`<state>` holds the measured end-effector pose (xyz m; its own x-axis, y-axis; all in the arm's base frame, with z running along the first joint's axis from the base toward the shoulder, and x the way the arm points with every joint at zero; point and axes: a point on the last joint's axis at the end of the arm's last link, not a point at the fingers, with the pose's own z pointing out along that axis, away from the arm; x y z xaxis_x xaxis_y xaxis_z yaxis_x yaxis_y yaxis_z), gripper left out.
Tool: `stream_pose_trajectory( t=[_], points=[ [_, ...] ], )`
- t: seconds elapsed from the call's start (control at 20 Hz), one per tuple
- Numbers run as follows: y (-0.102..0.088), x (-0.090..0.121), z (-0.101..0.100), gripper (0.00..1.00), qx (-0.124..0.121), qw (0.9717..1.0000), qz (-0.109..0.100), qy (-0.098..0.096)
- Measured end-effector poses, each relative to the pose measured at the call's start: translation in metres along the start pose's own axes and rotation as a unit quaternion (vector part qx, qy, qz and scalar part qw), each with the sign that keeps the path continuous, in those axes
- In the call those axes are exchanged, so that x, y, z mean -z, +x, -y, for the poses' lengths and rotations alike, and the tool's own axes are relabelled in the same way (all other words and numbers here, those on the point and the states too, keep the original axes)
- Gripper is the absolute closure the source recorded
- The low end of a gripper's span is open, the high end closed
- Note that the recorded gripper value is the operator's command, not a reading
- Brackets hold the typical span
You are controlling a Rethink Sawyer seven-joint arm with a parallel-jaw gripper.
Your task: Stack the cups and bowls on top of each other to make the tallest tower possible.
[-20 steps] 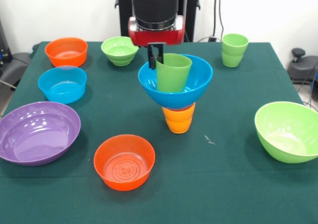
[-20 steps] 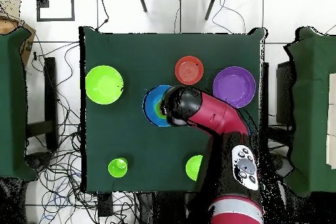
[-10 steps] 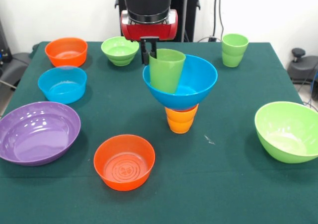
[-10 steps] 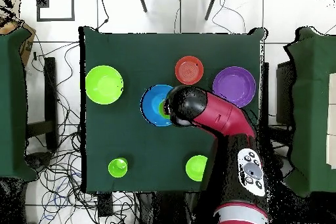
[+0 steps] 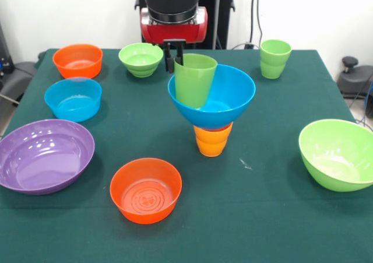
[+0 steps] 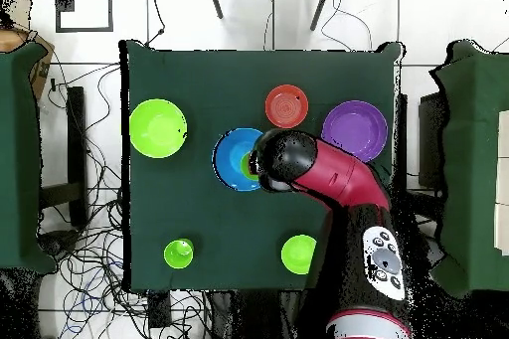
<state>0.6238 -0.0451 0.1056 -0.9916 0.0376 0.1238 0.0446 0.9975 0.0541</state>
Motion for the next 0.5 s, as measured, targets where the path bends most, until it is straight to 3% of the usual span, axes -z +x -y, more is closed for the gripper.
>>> stream_pose_trajectory(
  t=[0.5],
  points=[
    [-0.0005,-0.0003,0.008,1.0,-0.007,1.0,0.001,-0.003]
  ],
)
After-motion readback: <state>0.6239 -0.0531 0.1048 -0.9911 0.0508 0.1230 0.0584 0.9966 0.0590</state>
